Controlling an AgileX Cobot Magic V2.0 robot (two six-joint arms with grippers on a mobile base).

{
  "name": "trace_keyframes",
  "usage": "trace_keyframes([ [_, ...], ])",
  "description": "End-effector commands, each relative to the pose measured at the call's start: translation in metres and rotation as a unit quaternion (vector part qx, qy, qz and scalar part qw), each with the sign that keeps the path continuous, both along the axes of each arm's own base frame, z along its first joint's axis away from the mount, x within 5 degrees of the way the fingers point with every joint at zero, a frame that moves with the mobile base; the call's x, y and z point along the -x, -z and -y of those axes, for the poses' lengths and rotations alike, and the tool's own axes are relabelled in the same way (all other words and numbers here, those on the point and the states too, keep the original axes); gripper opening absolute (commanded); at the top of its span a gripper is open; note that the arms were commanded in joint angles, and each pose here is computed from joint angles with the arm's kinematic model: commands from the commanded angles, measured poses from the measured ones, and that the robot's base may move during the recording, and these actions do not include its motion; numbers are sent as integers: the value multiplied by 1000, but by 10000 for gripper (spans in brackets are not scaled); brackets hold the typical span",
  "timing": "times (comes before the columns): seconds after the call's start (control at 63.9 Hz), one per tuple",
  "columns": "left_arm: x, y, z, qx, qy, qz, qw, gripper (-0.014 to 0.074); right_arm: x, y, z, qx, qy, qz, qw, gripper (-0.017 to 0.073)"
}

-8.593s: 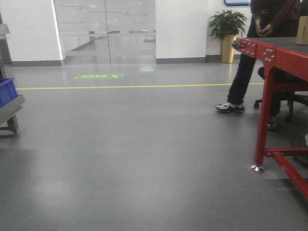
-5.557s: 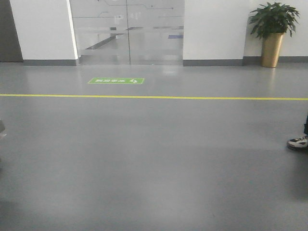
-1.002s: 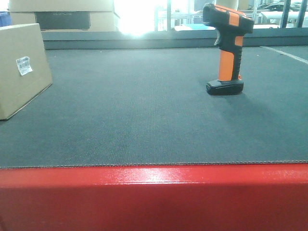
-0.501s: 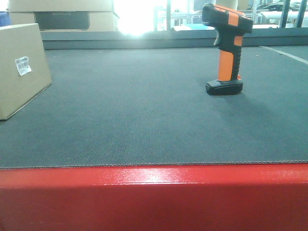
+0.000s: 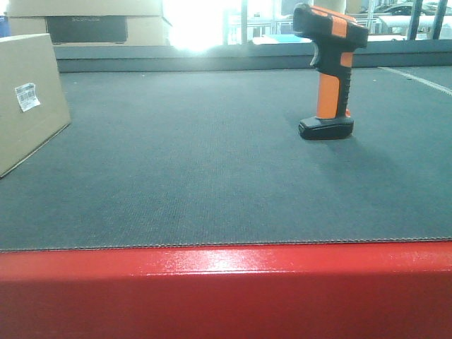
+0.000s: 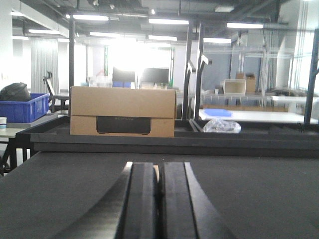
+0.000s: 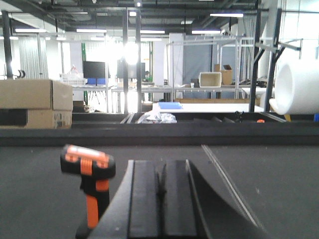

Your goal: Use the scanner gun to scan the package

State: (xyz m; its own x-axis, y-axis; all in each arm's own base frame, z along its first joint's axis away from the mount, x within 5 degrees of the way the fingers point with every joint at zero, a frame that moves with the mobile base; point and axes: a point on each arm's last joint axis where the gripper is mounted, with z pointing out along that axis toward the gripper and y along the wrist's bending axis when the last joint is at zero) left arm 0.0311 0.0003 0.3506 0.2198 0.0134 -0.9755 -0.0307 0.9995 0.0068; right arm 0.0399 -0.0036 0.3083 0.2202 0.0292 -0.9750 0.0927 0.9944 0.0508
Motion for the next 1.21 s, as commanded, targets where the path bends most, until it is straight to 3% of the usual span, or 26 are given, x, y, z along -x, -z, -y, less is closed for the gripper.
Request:
trace_keyframes([
  [0.0,-6,-26,-1,-9,-2,-31,999,61,-7,-27,1,-3,-1,-5,1000,-26],
  [0.188,-40,-60,-2,-8,-2,-60,998,389,-52,-52,6,-9,0,-57,998,446],
  [0.266,-59,-66,-2,-6,-1,-80,997,490,-74,-49,9,-12,2,-81,997,575],
  [0.36,-74,-72,-1,-6,8,-88,996,576,-94,-44,12,-14,5,-93,996,570],
  [0.47,-96,-71,1,-4,20,-134,991,581,-115,-33,13,-17,1,-126,992,569],
  [0.548,-110,-71,2,34,25,-184,982,582,-125,-26,7,-16,-18,-147,989,569],
  [0.595,-118,-74,2,43,25,-210,977,582,-128,-23,2,-15,-33,-155,987,569],
  [0.767,-165,-79,3,43,23,-335,941,582,-135,-21,-16,-6,-85,-154,984,569],
  [0.877,-204,-77,2,35,21,-411,911,582,-135,-21,-22,-4,-102,-148,984,569],
  [0.939,-222,-79,0,16,21,-434,900,582,-135,-21,-24,-3,-106,-149,983,569],
  [1.049,-262,-71,-7,-6,19,-487,873,582,-135,-21,-24,-3,-107,-150,983,569],
  [1.19,-307,-61,-19,-11,4,-528,849,582,-135,-21,-24,-3,-107,-150,983,569],
])
